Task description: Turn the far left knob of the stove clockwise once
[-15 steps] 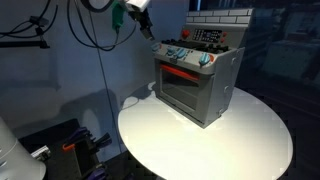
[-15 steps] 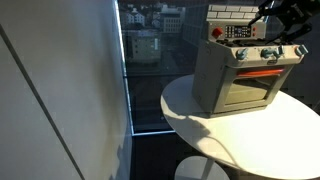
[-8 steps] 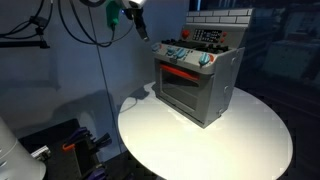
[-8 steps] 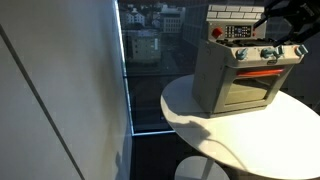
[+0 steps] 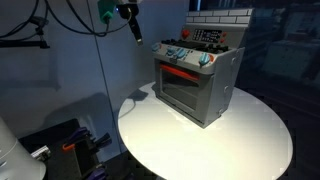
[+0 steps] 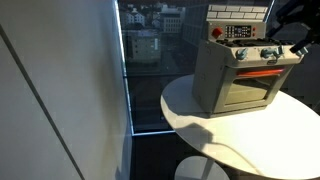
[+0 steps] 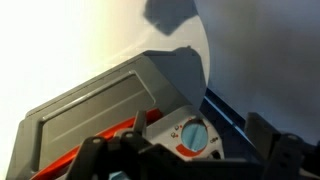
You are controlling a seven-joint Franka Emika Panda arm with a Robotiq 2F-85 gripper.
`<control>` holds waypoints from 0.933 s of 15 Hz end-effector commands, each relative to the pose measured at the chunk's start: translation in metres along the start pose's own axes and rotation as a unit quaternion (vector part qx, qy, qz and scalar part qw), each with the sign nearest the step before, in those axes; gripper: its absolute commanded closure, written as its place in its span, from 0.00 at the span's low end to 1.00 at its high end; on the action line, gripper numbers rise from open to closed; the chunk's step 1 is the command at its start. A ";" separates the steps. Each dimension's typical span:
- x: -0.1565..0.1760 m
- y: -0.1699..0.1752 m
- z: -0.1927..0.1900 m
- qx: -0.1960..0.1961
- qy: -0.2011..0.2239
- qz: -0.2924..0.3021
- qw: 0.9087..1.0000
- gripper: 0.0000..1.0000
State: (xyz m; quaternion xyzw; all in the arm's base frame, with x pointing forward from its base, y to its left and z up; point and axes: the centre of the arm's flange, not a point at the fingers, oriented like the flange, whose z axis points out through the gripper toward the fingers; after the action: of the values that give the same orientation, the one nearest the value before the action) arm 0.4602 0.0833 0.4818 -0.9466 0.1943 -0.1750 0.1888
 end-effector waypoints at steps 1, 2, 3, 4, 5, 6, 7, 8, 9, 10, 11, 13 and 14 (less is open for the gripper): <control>-0.005 0.008 -0.022 -0.035 -0.039 -0.032 0.998 0.00; -0.008 0.010 -0.025 -0.045 -0.054 -0.039 0.997 0.00; -0.011 0.012 -0.028 -0.054 -0.068 -0.046 0.995 0.00; -0.014 0.013 -0.032 -0.065 -0.081 -0.051 0.993 0.00; -0.017 0.015 -0.036 -0.075 -0.093 -0.058 0.991 0.00; -0.020 0.016 -0.039 -0.084 -0.103 -0.063 0.989 0.00; -0.022 0.018 -0.042 -0.092 -0.112 -0.068 0.987 0.00; -0.025 0.019 -0.046 -0.099 -0.118 -0.071 0.986 0.00; -0.026 0.019 -0.048 -0.105 -0.122 -0.075 0.984 0.00; -0.028 0.020 -0.051 -0.110 -0.126 -0.079 0.983 0.00; -0.029 0.021 -0.054 -0.115 -0.128 -0.083 0.982 0.00; -0.030 0.022 -0.057 -0.121 -0.132 -0.088 0.980 0.00; -0.031 0.022 -0.058 -0.124 -0.133 -0.089 0.979 0.00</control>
State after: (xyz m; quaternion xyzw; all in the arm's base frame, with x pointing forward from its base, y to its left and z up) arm 0.4069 0.0668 0.5028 -0.9883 0.1153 -0.0419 0.0906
